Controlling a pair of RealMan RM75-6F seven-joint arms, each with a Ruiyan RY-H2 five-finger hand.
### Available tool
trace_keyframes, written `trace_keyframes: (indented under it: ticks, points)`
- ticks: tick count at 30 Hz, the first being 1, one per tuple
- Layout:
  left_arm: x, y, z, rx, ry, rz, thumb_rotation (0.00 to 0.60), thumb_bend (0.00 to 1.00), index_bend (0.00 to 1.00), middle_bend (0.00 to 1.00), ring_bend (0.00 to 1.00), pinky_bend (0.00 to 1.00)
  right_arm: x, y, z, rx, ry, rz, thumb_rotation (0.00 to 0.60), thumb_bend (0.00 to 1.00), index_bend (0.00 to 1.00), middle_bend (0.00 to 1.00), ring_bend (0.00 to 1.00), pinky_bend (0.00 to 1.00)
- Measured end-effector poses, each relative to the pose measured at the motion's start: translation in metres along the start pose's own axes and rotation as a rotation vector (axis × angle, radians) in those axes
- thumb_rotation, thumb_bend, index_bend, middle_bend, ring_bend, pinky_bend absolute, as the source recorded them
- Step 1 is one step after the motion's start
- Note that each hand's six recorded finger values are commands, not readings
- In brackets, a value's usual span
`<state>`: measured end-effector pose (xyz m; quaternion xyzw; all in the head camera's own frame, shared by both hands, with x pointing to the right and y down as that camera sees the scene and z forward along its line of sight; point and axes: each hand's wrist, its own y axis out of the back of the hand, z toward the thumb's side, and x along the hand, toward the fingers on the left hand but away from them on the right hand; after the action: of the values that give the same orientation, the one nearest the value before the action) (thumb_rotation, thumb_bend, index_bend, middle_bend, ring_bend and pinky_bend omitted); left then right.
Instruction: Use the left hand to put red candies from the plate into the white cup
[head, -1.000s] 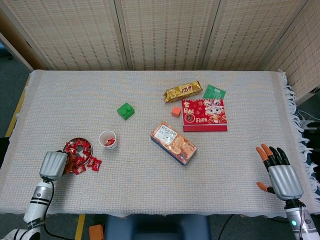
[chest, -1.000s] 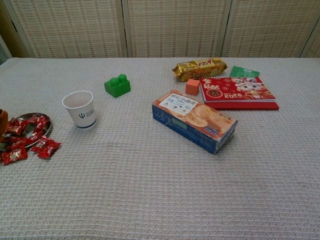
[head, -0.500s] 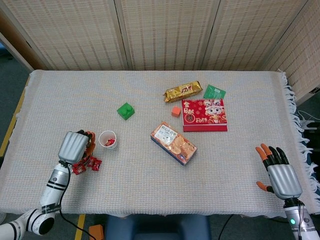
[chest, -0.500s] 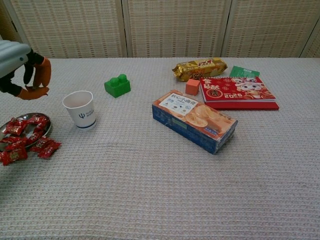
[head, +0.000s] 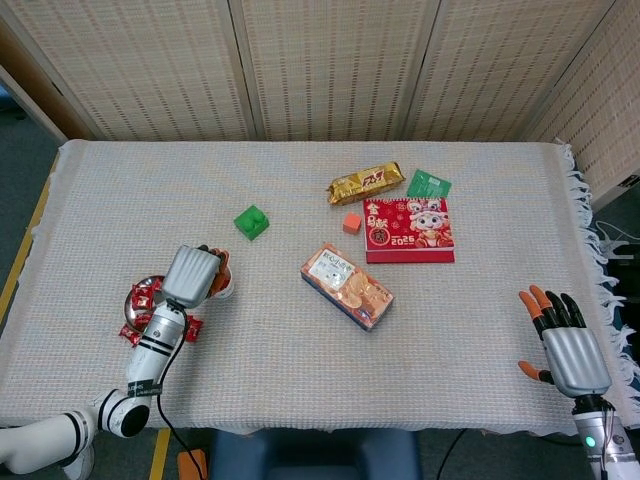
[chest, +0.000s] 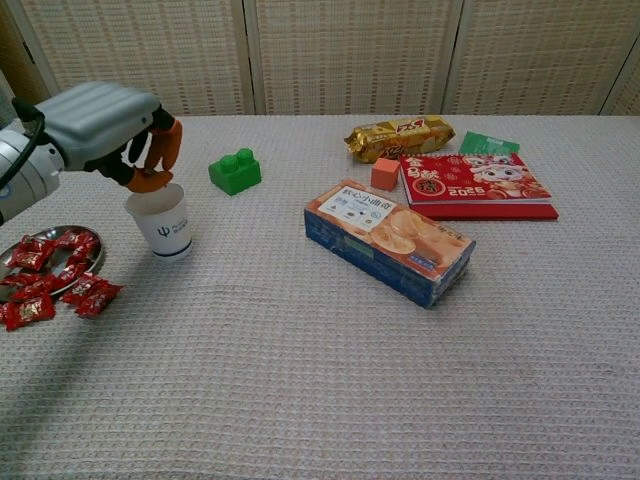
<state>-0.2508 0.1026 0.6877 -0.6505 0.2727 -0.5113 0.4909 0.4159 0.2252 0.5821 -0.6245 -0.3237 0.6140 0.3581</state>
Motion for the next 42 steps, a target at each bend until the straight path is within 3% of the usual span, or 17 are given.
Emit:
trace_keyframes:
  ticks: [5,11,13,20,25,33,42]
  points:
    - [-0.004,-0.012,-0.006,0.026,0.006,-0.043,0.6,0.4,0.43,0.45,0.47,0.96,0.0,-0.001,0.002,0.002,0.006,0.005,0.6,0.02,0.0,0.0,0.0,0.0]
    - [-0.007,-0.014,-0.004,0.023,-0.01,-0.061,0.6,0.38,0.19,0.23,0.26,0.91,0.0,-0.001,0.003,0.003,0.008,0.001,0.6,0.02,0.0,0.0,0.0,0.0]
    - [-0.007,-0.012,-0.002,0.015,-0.017,-0.057,0.6,0.38,0.16,0.21,0.24,0.91,0.0,-0.001,0.003,0.003,0.008,0.001,0.6,0.02,0.0,0.0,0.0,0.0]
    - [-0.018,0.001,0.002,-0.037,-0.03,-0.017,0.6,0.37,0.16,0.19,0.24,0.92,0.002,0.001,0.003,-0.006,0.013,-0.004,0.6,0.02,0.0,0.0,0.0,0.0]
    - [-0.062,0.005,-0.018,-0.111,-0.012,-0.002,0.6,0.37,0.17,0.21,0.26,0.93,0.004,0.002,0.004,-0.01,0.023,-0.005,0.6,0.02,0.0,0.0,0.0,0.0]
    - [-0.152,-0.03,-0.067,-0.176,0.086,-0.112,0.6,0.37,0.12,0.21,0.27,0.94,0.008,0.003,0.009,-0.01,0.046,-0.009,0.6,0.02,0.0,0.0,0.0,0.0]
    - [-0.187,-0.062,-0.105,-0.163,0.202,-0.182,0.6,0.37,0.11,0.21,0.3,0.94,0.007,0.0,0.01,-0.006,0.05,-0.001,0.6,0.02,0.0,0.0,0.0,0.0]
